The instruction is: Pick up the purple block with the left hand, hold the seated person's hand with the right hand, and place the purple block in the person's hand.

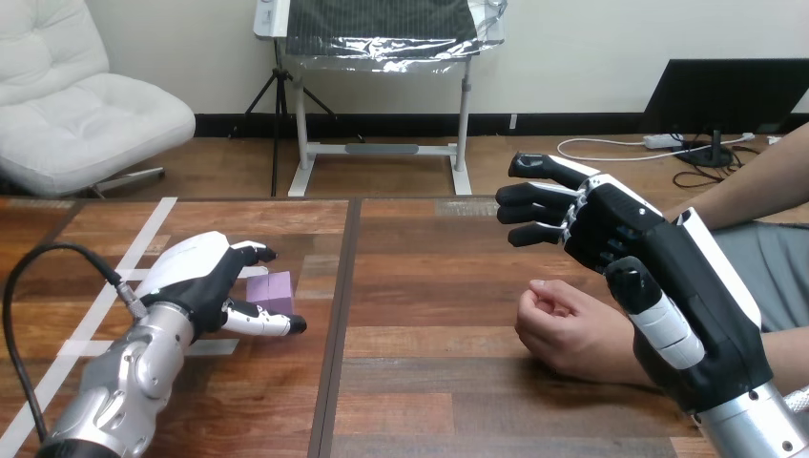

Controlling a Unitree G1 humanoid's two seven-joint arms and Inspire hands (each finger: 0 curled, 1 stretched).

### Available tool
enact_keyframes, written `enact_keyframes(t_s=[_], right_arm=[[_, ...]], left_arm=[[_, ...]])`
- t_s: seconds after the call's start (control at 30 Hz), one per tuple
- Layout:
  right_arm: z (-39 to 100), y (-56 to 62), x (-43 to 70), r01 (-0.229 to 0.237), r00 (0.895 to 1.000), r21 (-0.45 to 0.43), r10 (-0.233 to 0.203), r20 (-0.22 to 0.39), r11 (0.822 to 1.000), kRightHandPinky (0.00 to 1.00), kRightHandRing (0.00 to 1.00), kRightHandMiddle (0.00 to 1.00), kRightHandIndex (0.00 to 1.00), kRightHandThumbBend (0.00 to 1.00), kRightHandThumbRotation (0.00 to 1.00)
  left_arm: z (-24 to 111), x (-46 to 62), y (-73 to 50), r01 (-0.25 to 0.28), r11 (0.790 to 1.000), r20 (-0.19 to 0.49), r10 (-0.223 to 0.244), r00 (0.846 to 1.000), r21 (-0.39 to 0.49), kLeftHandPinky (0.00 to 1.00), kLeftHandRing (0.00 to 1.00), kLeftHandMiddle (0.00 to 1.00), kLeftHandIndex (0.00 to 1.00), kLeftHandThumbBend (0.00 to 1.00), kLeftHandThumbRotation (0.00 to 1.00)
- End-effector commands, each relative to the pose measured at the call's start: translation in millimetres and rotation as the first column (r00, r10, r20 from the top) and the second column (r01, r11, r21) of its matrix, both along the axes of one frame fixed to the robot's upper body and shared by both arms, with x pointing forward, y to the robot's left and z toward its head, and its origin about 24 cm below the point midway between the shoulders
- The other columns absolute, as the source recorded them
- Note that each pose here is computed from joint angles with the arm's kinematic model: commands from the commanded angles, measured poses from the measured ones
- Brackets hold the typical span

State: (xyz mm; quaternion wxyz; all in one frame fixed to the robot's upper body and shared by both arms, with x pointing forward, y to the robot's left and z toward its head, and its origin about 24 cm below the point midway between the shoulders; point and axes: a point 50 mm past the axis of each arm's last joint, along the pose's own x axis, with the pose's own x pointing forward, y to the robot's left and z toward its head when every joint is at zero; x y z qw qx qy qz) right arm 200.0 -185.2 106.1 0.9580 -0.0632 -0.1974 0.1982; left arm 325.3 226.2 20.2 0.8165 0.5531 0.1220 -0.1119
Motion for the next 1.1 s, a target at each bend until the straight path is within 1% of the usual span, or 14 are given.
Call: enact_keyframes(t_s=[0.0, 0.2, 0.6, 0.73, 1.07], right_arm=[[13.6, -2.2, 4.6, 0.004, 0.998, 0.021, -0.005, 0.066, 1.000, 0.70, 0.76, 0.77, 0.81, 1.00, 0.83], [14.1, -2.6, 4.6, -0.004, 0.997, 0.028, 0.002, 0.071, 1.000, 0.71, 0.77, 0.77, 0.81, 0.99, 0.82], [14.9, -4.0, 4.5, 0.002, 0.997, 0.025, -0.003, 0.072, 1.000, 0.71, 0.77, 0.77, 0.81, 1.00, 0.81], [15.5, -4.4, 4.5, 0.002, 0.997, 0.024, -0.004, 0.077, 1.000, 0.72, 0.77, 0.77, 0.80, 1.00, 0.81], [16.2, -5.5, 4.3, 0.000, 0.997, 0.025, -0.002, 0.079, 1.000, 0.73, 0.77, 0.77, 0.80, 0.98, 0.81]], left_arm=[[28.1, 20.5, -2.6, 0.024, 0.999, 0.075, -0.027, 0.997, 0.037, 0.92, 0.86, 0.86, 0.84, 0.85, 0.39], [25.9, 22.2, -2.5, 0.023, 0.999, 0.058, -0.026, 0.998, 0.046, 0.92, 0.85, 0.85, 0.83, 0.86, 0.39], [21.5, 25.9, -3.4, 0.025, 0.997, 0.012, -0.026, 1.000, 0.070, 0.92, 0.84, 0.84, 0.83, 0.86, 0.41], [19.5, 27.0, -4.2, 0.019, 0.997, -0.005, -0.018, 1.000, 0.077, 0.92, 0.84, 0.83, 0.82, 0.86, 0.41], [16.2, 29.1, -6.2, 0.014, 0.997, -0.022, -0.012, 1.000, 0.082, 0.91, 0.83, 0.82, 0.82, 0.87, 0.40]])
